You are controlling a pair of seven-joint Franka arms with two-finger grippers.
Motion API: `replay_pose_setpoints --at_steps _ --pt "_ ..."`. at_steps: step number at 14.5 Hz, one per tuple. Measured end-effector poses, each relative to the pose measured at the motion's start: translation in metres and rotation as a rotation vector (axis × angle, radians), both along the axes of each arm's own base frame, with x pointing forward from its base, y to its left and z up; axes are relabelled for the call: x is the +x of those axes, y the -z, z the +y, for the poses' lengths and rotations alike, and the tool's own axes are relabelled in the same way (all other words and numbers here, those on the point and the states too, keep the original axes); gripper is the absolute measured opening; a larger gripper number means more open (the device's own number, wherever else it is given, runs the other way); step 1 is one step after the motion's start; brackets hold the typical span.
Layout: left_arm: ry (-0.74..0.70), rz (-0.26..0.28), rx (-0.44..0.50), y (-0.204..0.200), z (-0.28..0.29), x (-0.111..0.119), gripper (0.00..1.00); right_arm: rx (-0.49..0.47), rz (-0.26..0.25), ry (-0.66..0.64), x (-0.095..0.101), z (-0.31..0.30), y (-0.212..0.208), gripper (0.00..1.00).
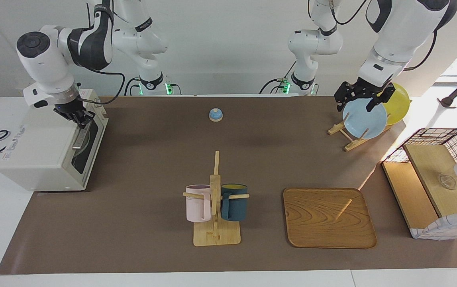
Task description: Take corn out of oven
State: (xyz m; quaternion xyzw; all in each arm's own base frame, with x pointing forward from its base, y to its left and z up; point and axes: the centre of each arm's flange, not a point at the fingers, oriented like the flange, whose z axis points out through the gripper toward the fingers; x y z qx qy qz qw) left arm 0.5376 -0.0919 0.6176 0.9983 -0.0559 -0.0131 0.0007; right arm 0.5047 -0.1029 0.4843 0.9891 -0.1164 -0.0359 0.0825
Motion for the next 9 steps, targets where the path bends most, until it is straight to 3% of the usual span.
replay_pose_setpoints --at_steps 9 --pt "0.001 0.000 0.000 0.000 0.000 0.000 1.00 0.002 0.006 0.008 0.004 -0.005 0.012 0.01"
